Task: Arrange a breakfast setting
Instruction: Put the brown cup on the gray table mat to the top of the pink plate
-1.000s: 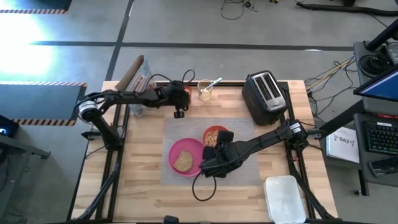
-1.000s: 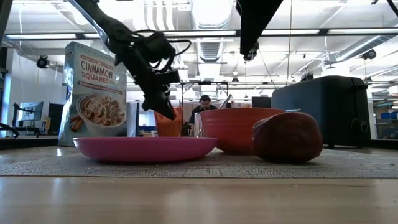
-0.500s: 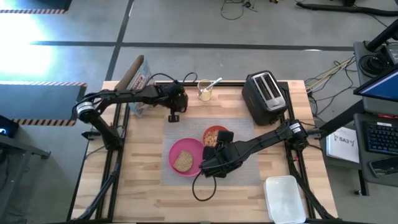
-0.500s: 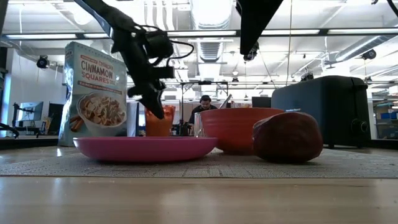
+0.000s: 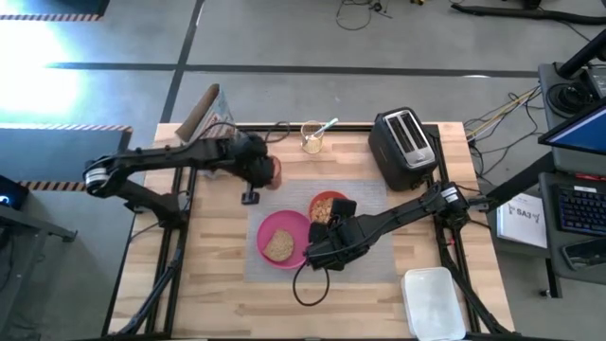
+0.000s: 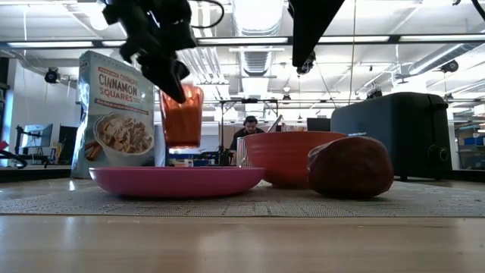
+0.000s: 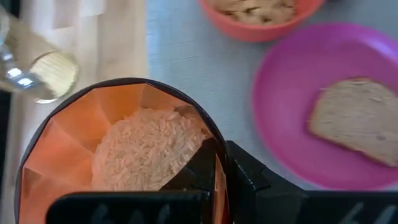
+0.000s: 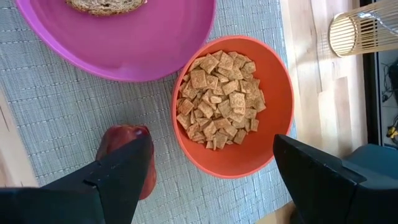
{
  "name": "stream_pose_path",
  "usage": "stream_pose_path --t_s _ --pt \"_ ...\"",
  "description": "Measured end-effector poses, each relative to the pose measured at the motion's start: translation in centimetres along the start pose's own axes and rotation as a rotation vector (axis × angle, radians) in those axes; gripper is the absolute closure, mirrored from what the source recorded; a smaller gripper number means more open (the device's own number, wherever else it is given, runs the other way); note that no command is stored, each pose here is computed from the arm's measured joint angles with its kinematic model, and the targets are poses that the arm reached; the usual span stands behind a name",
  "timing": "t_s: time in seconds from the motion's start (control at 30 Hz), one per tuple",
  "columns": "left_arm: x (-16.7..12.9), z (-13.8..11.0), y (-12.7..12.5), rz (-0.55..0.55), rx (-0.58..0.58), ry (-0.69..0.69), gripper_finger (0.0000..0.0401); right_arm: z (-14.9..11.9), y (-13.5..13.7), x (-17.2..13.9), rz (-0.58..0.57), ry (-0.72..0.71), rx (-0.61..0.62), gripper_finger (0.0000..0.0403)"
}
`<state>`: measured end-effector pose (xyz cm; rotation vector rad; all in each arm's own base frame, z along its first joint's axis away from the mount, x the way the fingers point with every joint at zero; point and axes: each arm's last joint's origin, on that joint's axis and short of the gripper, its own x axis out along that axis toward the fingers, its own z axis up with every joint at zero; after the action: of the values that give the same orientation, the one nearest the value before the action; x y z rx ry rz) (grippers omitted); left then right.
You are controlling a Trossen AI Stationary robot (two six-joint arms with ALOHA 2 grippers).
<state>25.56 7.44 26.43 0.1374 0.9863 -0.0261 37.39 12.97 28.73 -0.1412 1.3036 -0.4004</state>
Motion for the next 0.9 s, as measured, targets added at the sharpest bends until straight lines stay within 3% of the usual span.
stream_pose_path --t_s 0.2,0.43,0.9 --pt "1.1 -0.2 -2.2 -0.037 0.049 -0.035 0.0398 0.0 0.0 0.0 0.000 0.000 0.001 0.0076" --pt "2.6 0.5 -2.2 -0.007 0.085 -0.141 0.0397 0.0 0.0 0.0 0.002 -0.003 0.001 0.0076" --pt "7.0 0.2 -2.2 -0.090 0.113 -0.037 0.0396 0.1 0.1 0.0 0.004 -0.010 0.003 0.0076"
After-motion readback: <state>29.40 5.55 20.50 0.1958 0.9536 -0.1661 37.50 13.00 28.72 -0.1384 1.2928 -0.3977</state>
